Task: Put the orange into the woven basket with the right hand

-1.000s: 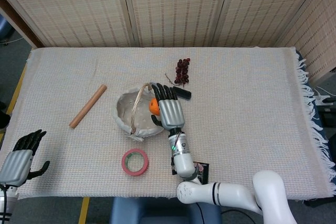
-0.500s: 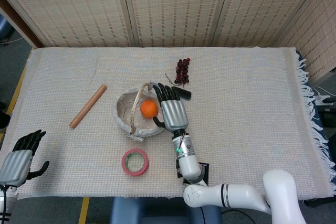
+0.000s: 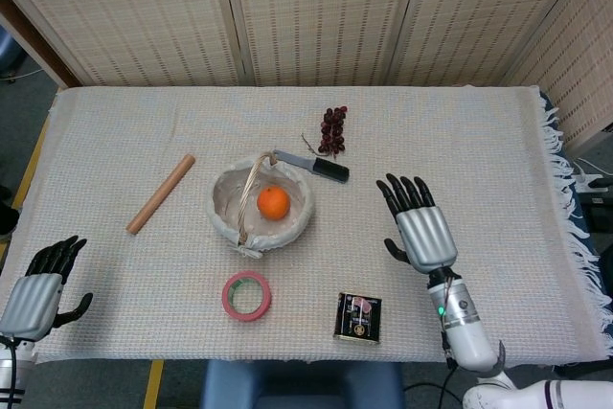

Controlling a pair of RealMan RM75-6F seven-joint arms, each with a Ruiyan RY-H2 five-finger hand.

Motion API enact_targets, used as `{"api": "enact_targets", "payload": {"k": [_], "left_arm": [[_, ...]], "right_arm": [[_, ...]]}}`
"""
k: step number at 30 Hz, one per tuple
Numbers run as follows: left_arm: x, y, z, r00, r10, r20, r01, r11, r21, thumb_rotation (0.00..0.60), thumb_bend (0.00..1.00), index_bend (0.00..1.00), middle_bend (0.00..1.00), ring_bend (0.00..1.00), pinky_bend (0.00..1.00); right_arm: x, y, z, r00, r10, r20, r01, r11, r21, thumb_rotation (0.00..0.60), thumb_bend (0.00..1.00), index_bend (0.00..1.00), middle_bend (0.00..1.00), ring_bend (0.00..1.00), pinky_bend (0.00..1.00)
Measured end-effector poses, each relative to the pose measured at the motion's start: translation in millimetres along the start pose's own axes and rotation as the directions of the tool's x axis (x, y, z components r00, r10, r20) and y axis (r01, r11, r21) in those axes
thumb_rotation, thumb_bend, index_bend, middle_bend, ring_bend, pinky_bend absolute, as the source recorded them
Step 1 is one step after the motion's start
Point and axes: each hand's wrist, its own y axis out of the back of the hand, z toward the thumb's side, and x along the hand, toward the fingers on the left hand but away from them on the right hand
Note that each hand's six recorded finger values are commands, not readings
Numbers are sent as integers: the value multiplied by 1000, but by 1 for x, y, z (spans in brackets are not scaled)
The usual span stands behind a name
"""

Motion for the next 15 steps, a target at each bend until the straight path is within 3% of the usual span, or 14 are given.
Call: {"api": "enact_targets", "payload": {"k": [8,15], "left_arm": [[0,0,-1,1000,15,5,-15,1000,19,600,345,0,0,0,65],[0,0,1,1000,19,13,-19,999,30,600,345,0,0,0,65]], "right_arm": [[74,-20,-70,999,-16,52,9,992,127,600,180,0,0,0,35],[113,-31,-118,995,-61,80,43,976,213,600,179,0,0,0,35]]}}
